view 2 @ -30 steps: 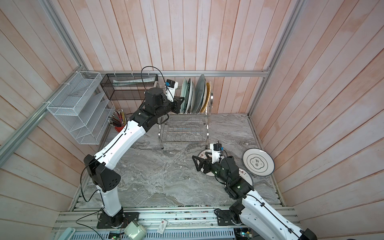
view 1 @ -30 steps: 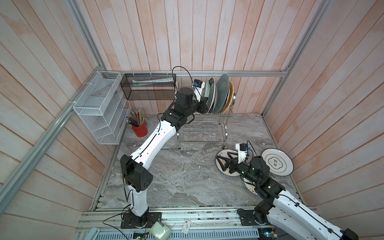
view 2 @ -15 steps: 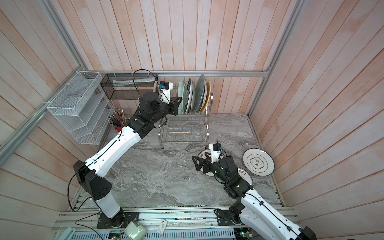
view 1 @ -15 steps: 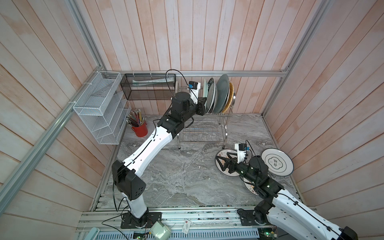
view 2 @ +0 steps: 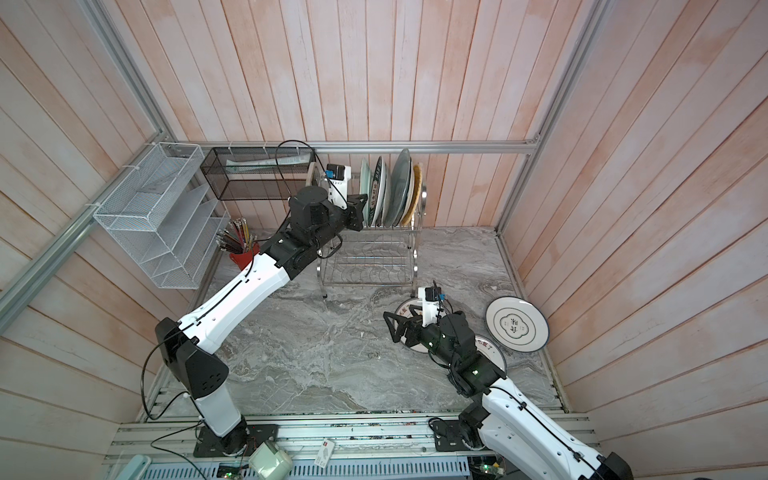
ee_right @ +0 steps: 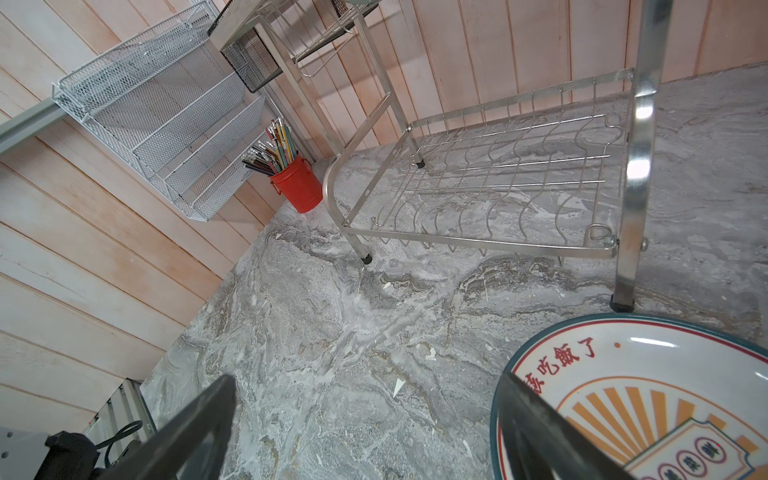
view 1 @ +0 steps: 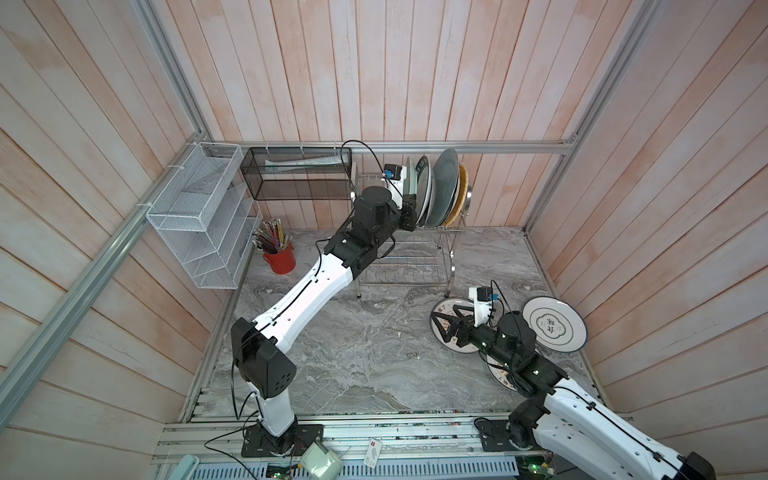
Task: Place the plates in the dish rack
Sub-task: 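Push the flower plate deeper into its rack slot with the left gripper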
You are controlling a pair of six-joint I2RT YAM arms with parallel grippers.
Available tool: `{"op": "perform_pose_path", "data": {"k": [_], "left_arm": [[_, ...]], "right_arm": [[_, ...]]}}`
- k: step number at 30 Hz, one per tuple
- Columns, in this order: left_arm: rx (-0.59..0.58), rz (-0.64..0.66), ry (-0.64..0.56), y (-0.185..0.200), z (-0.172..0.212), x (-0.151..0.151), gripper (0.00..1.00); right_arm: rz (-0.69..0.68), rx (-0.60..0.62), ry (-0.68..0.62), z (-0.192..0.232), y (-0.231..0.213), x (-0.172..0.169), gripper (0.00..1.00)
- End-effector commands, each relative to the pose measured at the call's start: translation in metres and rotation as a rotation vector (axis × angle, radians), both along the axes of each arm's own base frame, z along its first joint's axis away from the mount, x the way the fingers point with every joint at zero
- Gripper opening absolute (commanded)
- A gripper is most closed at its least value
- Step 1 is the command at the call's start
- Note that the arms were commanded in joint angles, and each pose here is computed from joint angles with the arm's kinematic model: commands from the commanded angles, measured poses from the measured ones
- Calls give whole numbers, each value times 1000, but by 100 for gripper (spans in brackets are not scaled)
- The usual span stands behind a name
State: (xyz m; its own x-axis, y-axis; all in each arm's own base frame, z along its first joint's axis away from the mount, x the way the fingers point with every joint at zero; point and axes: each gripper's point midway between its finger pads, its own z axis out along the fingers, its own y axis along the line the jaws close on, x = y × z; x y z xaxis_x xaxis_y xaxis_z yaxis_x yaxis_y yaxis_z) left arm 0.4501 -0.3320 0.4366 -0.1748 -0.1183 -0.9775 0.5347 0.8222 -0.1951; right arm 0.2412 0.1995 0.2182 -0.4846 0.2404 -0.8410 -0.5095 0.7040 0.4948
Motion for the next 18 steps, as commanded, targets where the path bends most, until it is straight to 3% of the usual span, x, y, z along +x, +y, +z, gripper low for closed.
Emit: {"op": "perform_pose_path", "data": {"k": [1, 18], "left_arm": [[-48, 41, -110, 6, 37, 4, 0], [24, 96, -58, -5, 3, 33, 0]], "right_arm": [[4, 22, -10, 7, 1, 1, 98], [4, 27, -10, 8, 0, -1, 98]]}}
